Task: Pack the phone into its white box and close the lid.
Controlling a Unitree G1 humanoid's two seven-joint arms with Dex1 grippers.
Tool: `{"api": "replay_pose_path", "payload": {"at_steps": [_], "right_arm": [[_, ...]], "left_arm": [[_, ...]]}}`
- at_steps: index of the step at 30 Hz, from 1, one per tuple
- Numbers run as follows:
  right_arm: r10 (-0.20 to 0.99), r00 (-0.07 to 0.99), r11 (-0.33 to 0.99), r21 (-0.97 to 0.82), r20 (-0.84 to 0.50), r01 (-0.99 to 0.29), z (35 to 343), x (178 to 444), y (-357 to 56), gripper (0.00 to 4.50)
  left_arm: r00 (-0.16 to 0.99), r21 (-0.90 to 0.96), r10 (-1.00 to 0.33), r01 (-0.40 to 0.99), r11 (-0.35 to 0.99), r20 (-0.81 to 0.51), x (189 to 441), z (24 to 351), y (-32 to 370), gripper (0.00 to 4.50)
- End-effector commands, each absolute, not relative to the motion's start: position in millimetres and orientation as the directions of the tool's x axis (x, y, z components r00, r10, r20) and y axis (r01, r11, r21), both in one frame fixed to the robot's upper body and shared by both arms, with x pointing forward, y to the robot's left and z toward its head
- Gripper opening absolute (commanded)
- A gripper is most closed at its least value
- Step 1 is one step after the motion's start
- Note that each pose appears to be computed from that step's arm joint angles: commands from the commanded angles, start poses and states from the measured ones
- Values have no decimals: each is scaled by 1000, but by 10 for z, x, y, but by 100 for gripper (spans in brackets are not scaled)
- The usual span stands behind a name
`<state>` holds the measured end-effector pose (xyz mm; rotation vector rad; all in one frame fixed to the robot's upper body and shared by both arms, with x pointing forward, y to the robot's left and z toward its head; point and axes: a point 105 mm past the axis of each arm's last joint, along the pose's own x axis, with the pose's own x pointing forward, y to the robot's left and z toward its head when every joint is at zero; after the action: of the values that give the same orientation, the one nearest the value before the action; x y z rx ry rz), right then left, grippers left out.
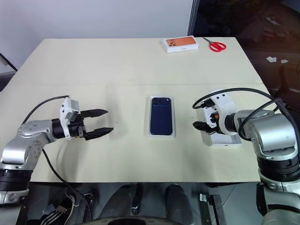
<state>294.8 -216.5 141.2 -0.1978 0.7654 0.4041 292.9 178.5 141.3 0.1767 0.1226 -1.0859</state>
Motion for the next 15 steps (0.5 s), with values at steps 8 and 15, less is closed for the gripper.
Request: {"api": "replay_pose_path", "payload": {"at_steps": [8,15], "right_arm": [[185,661,937,-73,-727,-342,1246,2904,-2248,444],[192,670,940,-62,-717,-337,1239,2918,-2201,391]], "left_arm": [[469,185,-865,879,439,-180,2909,1509,1778,450],[478,205,-863,872,444,-165,2913,1535,1744,450]]}}
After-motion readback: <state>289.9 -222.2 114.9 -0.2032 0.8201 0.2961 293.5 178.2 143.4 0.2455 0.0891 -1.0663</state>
